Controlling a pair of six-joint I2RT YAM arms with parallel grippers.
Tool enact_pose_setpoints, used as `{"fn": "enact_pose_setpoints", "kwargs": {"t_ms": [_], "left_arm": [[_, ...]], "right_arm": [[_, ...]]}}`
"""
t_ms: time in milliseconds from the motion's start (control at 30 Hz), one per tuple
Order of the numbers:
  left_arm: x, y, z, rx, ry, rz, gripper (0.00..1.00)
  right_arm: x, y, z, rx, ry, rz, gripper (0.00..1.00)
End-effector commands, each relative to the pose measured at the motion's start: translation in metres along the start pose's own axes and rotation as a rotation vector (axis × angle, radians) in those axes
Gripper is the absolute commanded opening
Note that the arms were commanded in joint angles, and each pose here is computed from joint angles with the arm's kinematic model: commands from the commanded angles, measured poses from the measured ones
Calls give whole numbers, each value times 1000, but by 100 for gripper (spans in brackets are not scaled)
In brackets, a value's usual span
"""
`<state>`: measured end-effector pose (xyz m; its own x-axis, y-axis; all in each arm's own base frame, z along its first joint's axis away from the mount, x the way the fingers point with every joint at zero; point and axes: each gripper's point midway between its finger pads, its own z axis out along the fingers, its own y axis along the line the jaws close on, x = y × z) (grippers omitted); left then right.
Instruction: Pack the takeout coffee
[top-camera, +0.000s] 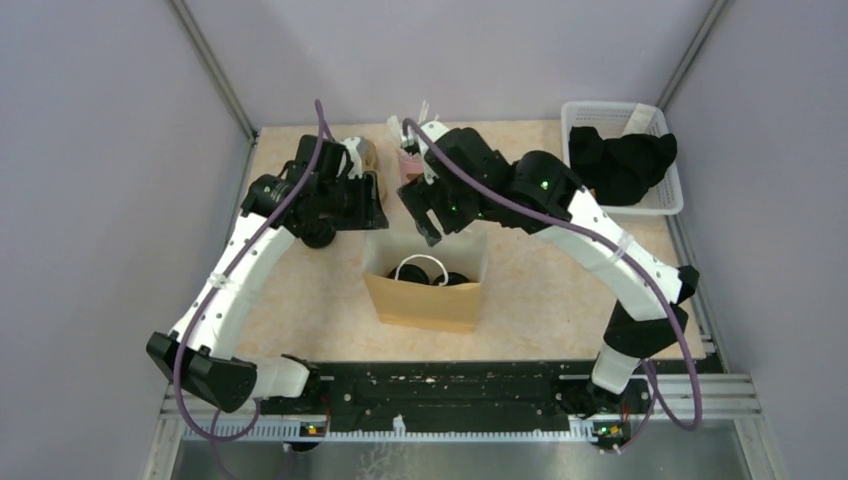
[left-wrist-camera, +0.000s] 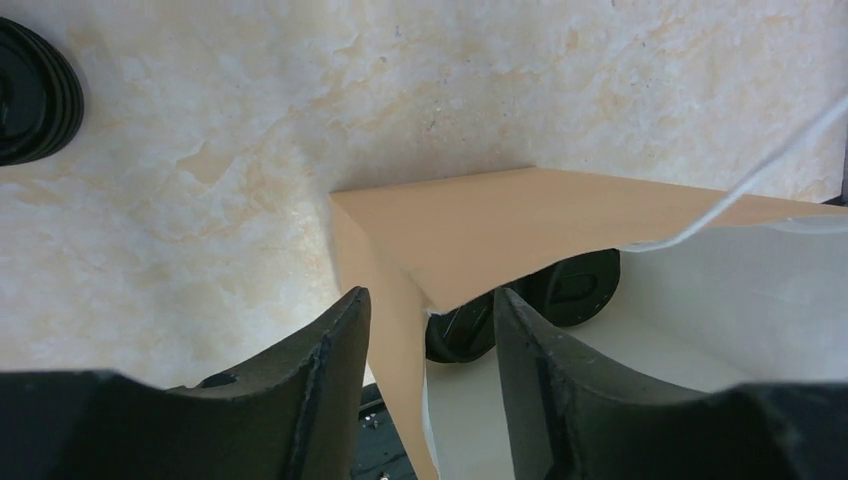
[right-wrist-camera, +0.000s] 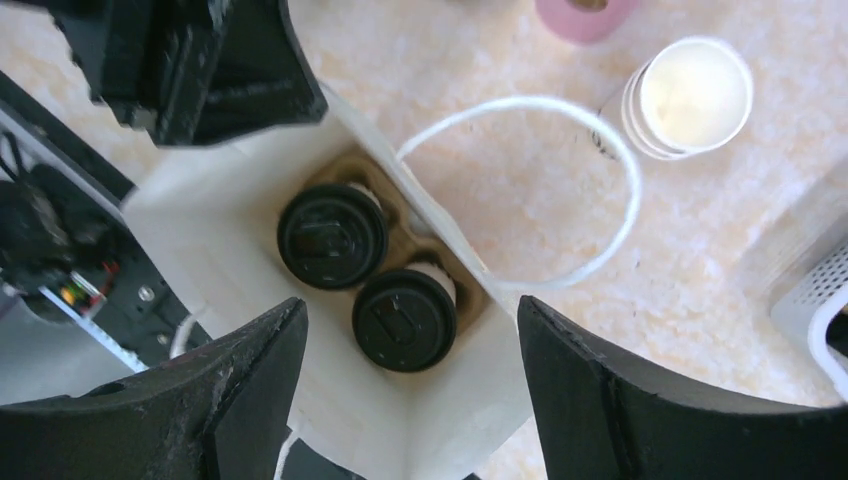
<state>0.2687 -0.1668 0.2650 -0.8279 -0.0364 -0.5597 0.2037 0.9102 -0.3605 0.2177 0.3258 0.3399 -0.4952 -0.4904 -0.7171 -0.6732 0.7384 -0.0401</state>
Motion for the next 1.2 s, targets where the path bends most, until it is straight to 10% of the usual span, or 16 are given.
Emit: {"fn": "enact_pose_setpoints", "kwargs": {"t_ms": [0,333,733,1167], "left_arm": [[-18,-13,-36,40,-109,39,59],[-38,-13,-92,-15,-238,33,73],[-39,-16,-120,-21,-275,-36,77],[-38,-18,-121,-15,-266,-64,75]], "right_arm": [[-60,-13,-43,6,-275,103,75],[-157,-100,16,49,-570,271,70],[-135,-169,138,99,-430,357,33],[-103,-168,200,73,-305,248,26]]}}
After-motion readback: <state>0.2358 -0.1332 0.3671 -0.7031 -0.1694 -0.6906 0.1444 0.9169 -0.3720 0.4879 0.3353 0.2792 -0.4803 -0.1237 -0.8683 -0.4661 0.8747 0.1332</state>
